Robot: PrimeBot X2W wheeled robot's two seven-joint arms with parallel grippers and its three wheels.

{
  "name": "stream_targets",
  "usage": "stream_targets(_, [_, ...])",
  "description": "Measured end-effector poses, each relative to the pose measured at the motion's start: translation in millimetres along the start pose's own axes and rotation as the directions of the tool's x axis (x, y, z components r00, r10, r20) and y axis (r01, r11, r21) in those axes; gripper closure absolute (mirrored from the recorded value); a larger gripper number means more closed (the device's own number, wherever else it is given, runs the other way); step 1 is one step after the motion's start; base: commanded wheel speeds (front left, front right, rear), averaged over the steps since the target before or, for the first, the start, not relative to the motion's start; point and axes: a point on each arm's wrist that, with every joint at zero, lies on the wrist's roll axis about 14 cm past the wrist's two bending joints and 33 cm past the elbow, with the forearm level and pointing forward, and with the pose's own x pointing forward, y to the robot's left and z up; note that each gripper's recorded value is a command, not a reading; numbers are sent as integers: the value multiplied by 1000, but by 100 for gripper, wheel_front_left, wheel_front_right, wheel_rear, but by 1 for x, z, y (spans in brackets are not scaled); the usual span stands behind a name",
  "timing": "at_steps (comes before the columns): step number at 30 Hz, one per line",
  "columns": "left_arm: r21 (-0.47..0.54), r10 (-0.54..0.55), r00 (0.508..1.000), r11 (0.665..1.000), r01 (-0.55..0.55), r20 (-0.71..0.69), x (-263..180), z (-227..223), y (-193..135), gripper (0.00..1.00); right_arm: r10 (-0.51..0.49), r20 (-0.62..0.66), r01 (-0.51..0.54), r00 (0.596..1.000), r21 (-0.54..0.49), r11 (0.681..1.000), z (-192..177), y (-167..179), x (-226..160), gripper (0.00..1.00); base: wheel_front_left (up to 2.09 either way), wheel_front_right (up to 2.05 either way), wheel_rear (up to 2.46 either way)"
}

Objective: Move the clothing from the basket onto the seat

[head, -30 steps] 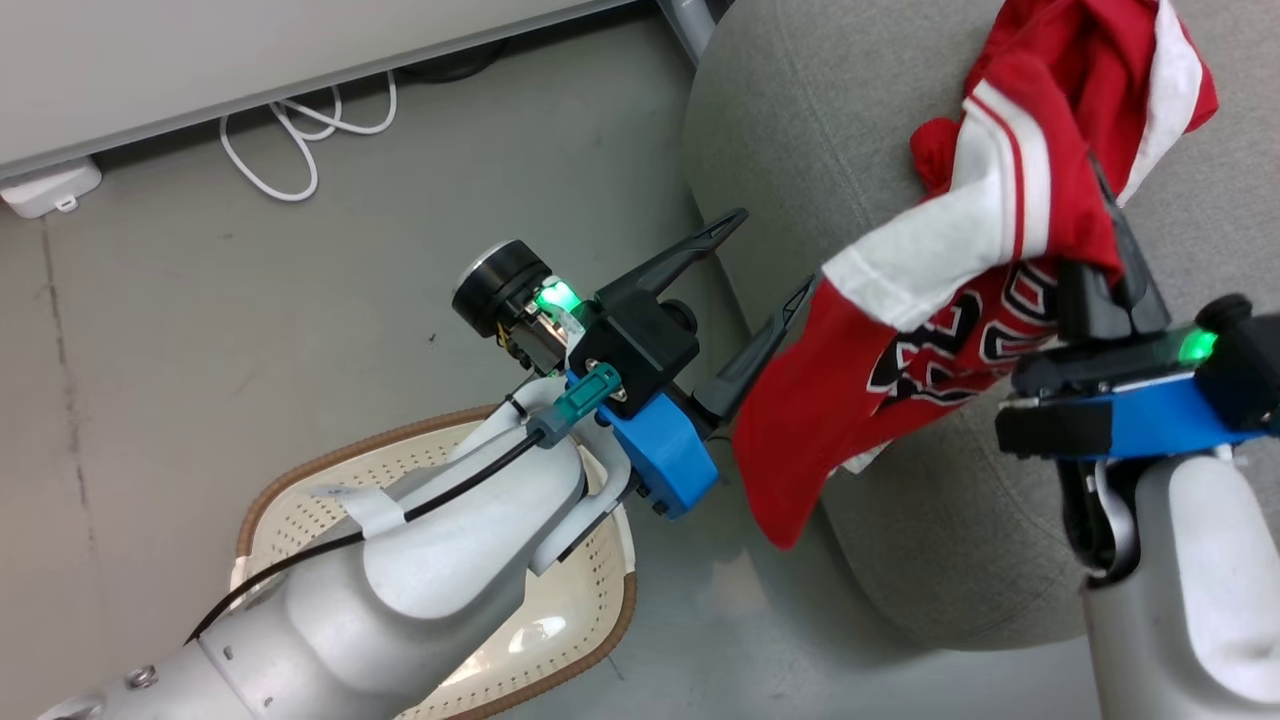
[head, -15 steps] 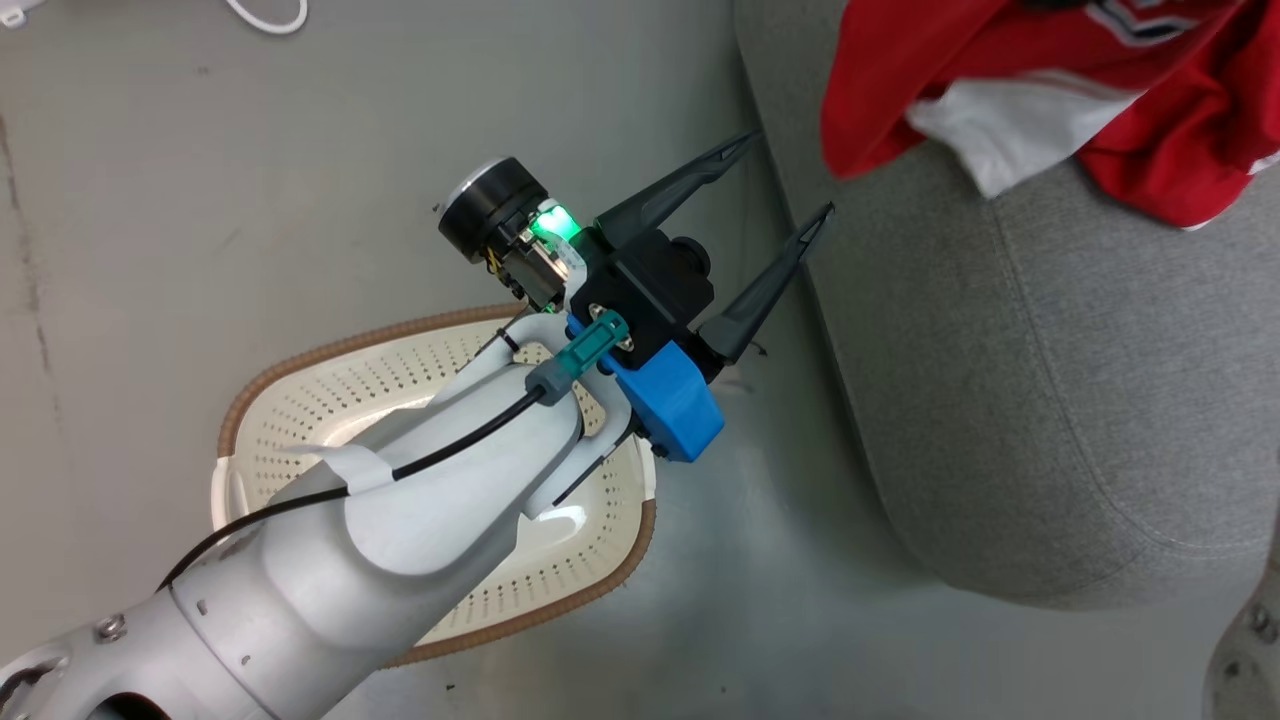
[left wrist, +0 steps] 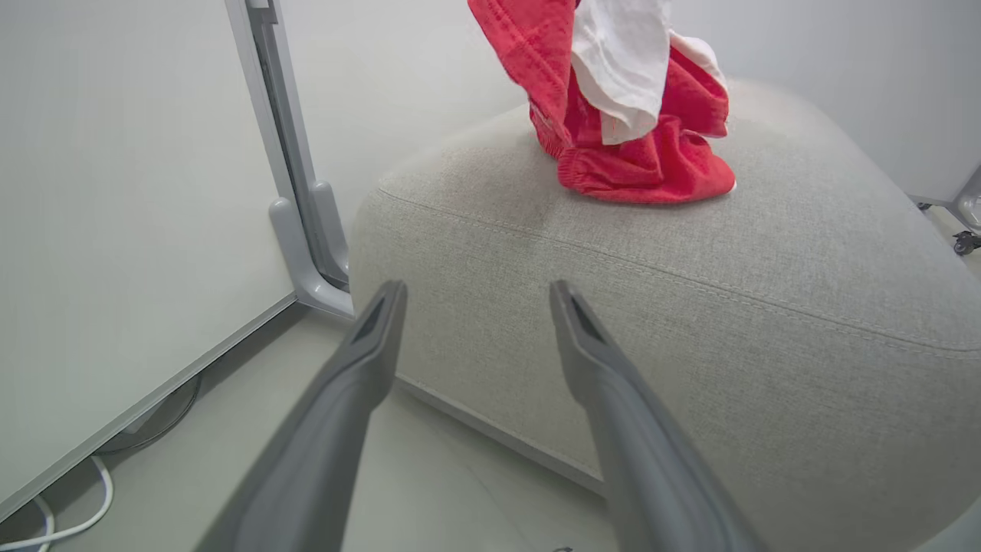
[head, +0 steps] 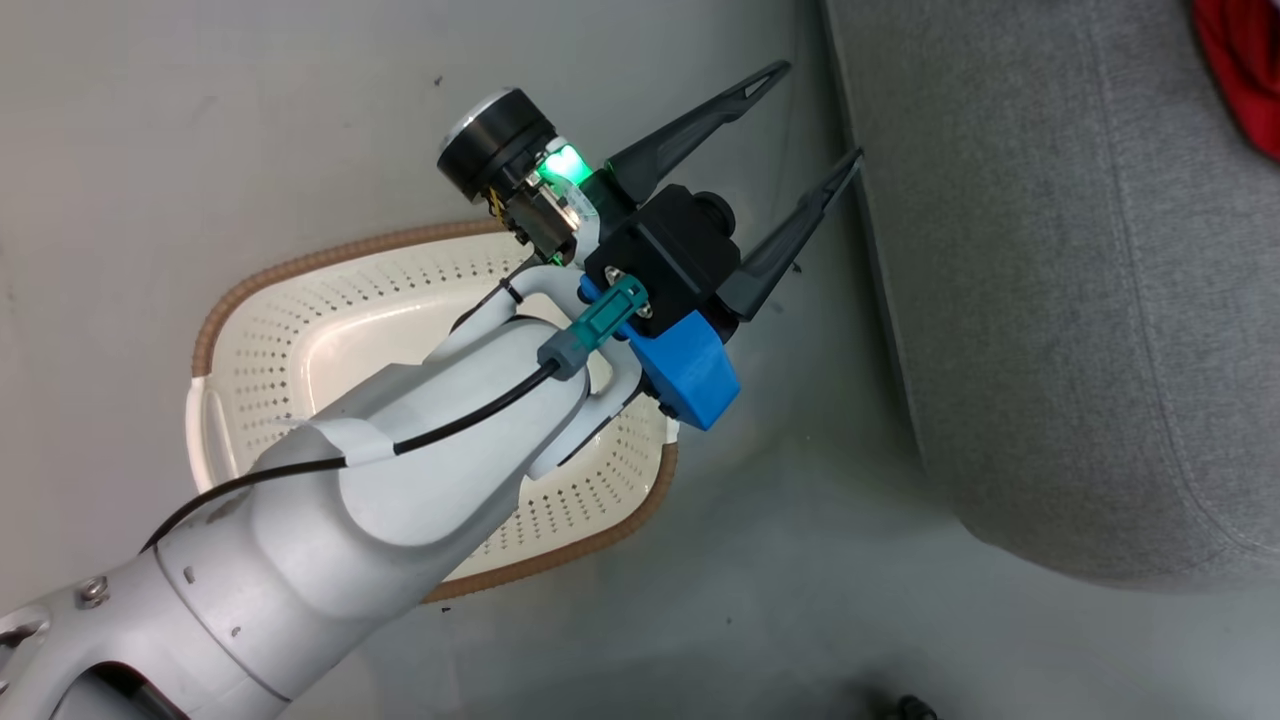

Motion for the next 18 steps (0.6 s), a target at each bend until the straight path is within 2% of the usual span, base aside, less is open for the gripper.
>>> stream_targets(3, [-10, 0, 1000, 1000, 0, -7, 0, -6, 1, 0, -14, -34, 14, 999, -14, 1000, -13, -8, -2, 100, 0, 0, 0])
stream_targets(8, [-12, 6, 1000, 1000, -6, -9, -1, -11, 4, 0, -39, -210, 33, 977, -34, 999, -70, -17, -39, 100, 0, 0, 0])
stream_targets(9, [-12, 6, 1000, 1000, -6, -9, -1, -11, 4, 0, -39, -210, 33, 977, -34, 999, -70, -17, -39, 100, 0, 0, 0])
stream_targets(13, [-1, 8, 1000, 1000, -8, -2, 0, -6, 6, 0, -61, -354, 65, 933, -1, 998, -114, -14, -83, 100, 0, 0, 0])
stream_targets(18, [5, 8, 1000, 1000, -8, 3, 0, -3, 6, 0, -65, -517, 97, 854, 36, 995, -157, -3, -142, 100, 0, 0, 0])
